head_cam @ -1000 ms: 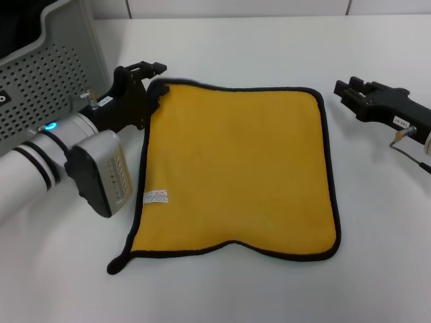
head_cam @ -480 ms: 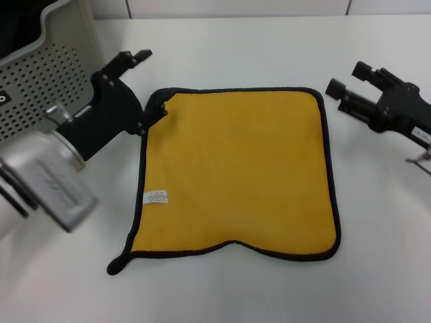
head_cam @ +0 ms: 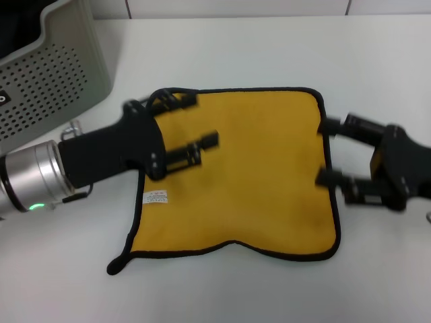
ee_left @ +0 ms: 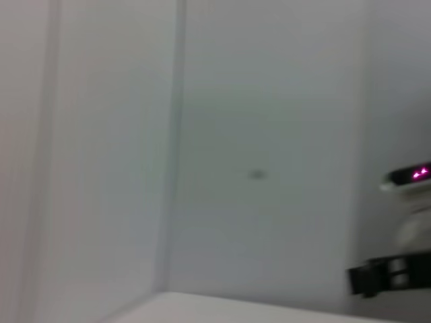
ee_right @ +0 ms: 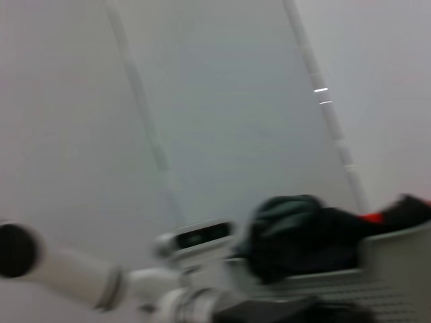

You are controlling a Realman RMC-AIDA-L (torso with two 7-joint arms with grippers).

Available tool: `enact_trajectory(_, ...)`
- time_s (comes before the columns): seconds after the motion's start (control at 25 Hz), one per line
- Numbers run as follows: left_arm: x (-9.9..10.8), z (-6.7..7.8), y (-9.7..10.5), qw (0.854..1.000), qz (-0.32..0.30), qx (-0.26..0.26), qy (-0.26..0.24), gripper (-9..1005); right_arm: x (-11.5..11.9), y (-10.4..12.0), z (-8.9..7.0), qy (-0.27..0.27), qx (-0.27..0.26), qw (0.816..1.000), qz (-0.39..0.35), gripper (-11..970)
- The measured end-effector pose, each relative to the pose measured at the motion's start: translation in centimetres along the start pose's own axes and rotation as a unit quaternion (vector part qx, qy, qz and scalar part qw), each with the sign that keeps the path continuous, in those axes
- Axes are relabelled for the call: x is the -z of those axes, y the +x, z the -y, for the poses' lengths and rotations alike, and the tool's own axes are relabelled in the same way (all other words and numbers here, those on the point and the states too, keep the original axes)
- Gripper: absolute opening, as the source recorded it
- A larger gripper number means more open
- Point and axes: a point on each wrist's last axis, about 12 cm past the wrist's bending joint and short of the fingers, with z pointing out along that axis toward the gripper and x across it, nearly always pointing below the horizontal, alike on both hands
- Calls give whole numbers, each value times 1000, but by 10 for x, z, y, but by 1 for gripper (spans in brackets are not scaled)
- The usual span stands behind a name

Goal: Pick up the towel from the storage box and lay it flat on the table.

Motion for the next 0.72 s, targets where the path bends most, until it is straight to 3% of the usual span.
enact_trajectory(0.2, 3, 11, -25, 987, 10, 63, 144, 701, -4, -8, -14, -89, 2, 996, -13, 872)
enact_trajectory(0.36, 7, 16, -29, 982, 19, 70, 172, 700, -2, -14, -20, -122, -3, 992, -16, 872)
enact_trajectory(0.72, 20, 26, -26, 981, 32, 84, 173, 698, 1, -15, -22, -127, -3, 992, -15, 872)
